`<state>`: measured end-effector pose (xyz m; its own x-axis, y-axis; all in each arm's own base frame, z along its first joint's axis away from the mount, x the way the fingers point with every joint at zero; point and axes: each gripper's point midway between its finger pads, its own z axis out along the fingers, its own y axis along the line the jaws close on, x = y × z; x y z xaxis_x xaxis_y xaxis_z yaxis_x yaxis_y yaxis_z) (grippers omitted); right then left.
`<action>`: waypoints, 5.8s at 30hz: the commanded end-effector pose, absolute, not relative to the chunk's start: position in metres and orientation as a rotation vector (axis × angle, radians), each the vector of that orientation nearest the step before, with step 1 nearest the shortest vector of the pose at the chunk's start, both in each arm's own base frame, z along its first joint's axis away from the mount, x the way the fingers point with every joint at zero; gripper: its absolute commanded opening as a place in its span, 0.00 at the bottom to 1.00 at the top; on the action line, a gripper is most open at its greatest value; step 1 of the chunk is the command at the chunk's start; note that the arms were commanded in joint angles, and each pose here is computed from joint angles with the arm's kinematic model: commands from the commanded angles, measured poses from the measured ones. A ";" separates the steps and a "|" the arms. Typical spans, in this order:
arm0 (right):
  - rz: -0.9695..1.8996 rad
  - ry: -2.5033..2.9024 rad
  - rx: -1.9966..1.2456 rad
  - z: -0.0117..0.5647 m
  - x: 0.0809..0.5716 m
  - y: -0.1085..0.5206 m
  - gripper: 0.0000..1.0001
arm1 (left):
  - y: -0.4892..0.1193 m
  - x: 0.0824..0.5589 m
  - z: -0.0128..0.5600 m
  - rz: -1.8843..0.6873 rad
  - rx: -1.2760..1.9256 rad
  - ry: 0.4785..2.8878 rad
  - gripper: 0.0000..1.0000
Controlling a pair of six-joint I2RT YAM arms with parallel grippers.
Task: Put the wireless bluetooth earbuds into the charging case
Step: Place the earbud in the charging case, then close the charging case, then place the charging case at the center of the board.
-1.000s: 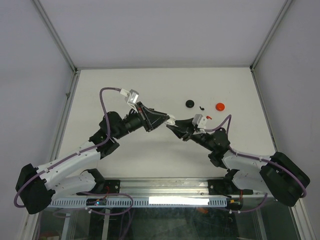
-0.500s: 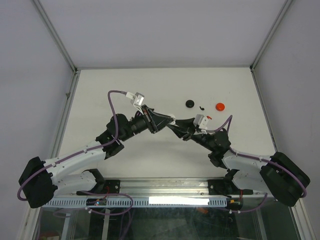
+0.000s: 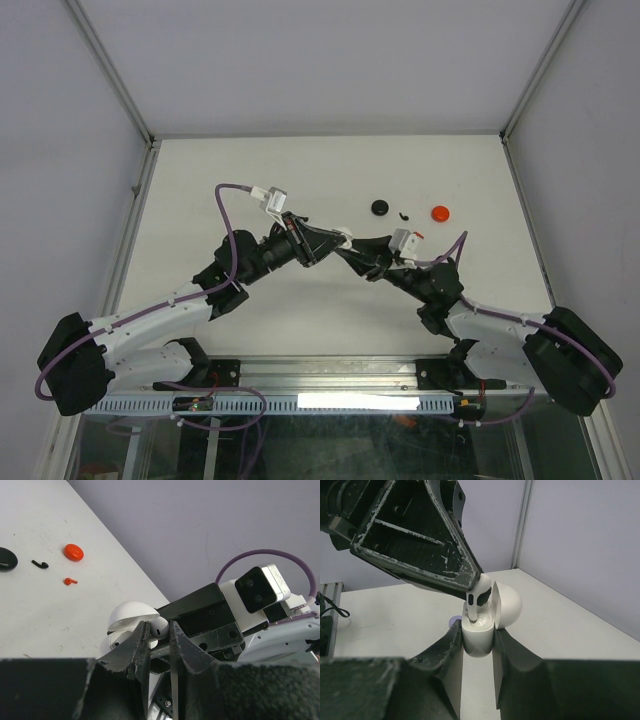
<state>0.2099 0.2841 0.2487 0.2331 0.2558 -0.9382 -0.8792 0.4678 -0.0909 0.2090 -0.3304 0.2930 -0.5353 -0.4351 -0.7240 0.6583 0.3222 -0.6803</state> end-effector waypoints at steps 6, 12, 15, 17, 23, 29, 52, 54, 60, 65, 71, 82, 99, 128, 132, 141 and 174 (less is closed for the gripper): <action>0.860 0.940 -0.678 0.286 0.208 0.278 0.00 | -0.327 0.210 0.295 -1.424 0.101 1.642 0.10; 0.857 0.947 -0.679 0.283 0.208 0.278 0.00 | -0.324 0.214 0.289 -1.396 0.044 1.698 0.16; 0.853 0.948 -0.677 0.282 0.208 0.277 0.00 | -0.322 0.217 0.287 -1.377 0.011 1.718 0.19; 0.852 0.949 -0.677 0.282 0.208 0.276 0.00 | -0.321 0.217 0.287 -1.371 -0.001 1.727 0.22; 0.852 0.952 -0.676 0.281 0.208 0.276 0.00 | -0.319 0.217 0.284 -1.363 -0.034 1.752 0.29; 0.851 0.959 -0.677 0.279 0.209 0.276 0.00 | -0.320 0.217 0.285 -1.361 -0.030 1.758 0.31; 0.853 0.986 -0.688 0.271 0.211 0.280 0.00 | -0.340 0.194 0.291 -1.437 0.108 1.777 0.43; 0.853 0.992 -0.687 0.269 0.212 0.280 0.00 | -0.342 0.192 0.291 -1.440 0.123 1.780 0.44; 0.852 0.992 -0.683 0.269 0.212 0.279 0.00 | -0.346 0.188 0.287 -1.435 0.156 1.790 0.50; 0.853 0.993 -0.682 0.269 0.211 0.278 0.00 | -0.343 0.190 0.290 -1.407 0.155 1.789 0.53; 0.857 1.000 -0.700 0.267 0.208 0.278 0.00 | -0.322 0.199 0.300 -1.256 0.158 1.776 0.63; 0.939 1.002 -0.782 0.266 0.191 0.286 0.00 | -0.301 0.208 0.304 -1.290 0.334 1.804 0.78; 1.109 1.014 -0.837 0.267 0.177 0.300 0.00 | -0.331 0.183 0.305 -1.610 0.596 1.726 0.71; 1.159 1.955 -0.698 0.127 0.192 0.288 0.00 | -0.186 0.299 0.268 -0.588 0.115 1.923 0.98; 1.178 2.126 -0.693 0.097 0.179 0.295 0.00 | -0.153 0.316 0.269 -0.407 0.056 1.893 0.99; 1.243 2.318 -0.768 0.058 0.159 0.344 0.03 | -0.115 0.329 0.274 -0.225 0.024 1.857 0.99; 0.386 2.251 -0.300 0.117 0.301 0.211 0.71 | -0.066 0.323 0.268 -0.223 -0.185 1.810 0.99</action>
